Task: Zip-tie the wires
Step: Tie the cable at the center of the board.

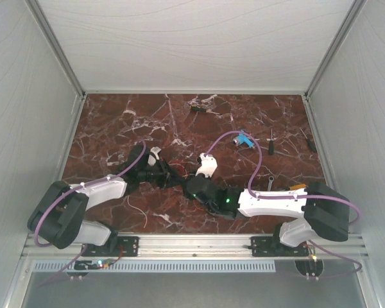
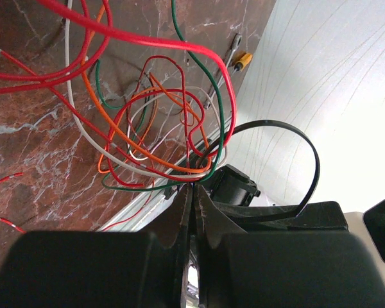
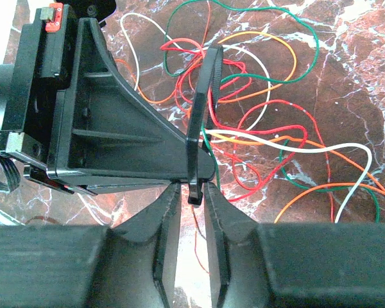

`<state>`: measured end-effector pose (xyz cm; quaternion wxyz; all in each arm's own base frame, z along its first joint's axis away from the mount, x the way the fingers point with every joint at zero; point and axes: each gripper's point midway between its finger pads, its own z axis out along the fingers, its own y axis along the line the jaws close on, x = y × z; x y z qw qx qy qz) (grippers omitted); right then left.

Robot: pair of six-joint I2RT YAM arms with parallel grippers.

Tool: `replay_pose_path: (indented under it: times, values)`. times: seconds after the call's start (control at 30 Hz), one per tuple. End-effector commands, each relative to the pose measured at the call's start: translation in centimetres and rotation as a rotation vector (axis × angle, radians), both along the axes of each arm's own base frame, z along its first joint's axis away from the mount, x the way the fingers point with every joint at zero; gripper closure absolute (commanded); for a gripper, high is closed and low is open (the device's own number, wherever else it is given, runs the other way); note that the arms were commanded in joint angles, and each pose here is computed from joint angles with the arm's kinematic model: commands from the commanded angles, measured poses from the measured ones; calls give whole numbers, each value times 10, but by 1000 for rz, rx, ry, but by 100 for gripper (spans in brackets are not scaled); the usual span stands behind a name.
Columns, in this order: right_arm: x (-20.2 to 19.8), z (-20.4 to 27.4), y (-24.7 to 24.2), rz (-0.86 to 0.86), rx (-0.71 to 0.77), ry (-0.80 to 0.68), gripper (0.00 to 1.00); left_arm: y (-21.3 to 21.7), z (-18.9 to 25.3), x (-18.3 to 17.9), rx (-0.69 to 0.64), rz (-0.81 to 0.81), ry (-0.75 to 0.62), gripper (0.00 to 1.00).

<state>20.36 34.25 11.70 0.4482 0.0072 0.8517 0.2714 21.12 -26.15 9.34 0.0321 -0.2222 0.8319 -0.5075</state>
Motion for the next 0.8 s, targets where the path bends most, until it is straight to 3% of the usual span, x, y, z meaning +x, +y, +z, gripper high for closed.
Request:
replay_pose_path:
  times: [0.0,0.3,0.5,0.63,0.77]
  values:
    - [7,4,2,-37,35,-8,83,-8,13,5,-24,4,27,100]
    - [10,9,-3,-56,36,-25,89,-7,12,4,-22,1,28,100]
    - [11,10,-3,-58,32,-30,100,-7,12,3,-22,-7,20,100]
    - [10,12,-5,-60,34,-27,100,-8,11,-2,-20,-28,5,100]
    - [9,12,-9,-70,37,-15,100,-5,8,-5,-19,-27,-12,85]
